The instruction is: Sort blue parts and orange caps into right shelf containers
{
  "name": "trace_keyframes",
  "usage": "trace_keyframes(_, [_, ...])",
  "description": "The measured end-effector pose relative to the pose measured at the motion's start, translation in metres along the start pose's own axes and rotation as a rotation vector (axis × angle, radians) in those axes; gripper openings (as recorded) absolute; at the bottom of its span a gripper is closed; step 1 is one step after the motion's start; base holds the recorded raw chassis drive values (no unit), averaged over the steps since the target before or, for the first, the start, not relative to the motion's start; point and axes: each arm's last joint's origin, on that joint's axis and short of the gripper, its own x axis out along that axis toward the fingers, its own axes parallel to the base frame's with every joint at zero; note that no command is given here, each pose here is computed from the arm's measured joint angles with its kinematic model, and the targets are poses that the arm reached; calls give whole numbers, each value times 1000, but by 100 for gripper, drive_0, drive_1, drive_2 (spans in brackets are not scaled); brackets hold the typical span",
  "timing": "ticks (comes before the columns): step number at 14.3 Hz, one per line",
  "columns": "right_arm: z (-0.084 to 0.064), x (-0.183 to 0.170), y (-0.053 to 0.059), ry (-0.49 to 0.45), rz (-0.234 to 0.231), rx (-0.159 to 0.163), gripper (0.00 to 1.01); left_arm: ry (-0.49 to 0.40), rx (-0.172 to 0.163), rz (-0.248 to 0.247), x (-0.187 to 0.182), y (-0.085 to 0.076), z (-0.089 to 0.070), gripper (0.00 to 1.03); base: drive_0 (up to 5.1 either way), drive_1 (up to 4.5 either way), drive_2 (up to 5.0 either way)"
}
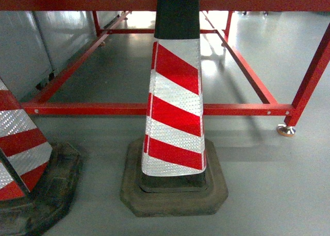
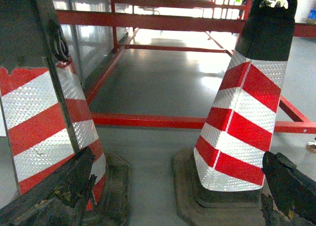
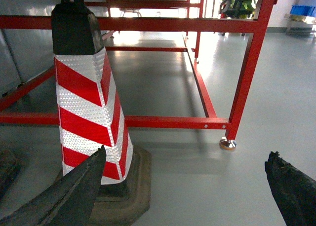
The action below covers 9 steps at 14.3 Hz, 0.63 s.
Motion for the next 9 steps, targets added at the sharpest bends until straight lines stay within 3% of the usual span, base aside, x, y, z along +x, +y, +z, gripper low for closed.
trace_keyframes(9, [0, 0, 0, 0, 0, 0, 98, 0, 0, 0, 0, 0, 0, 98, 0, 0, 0])
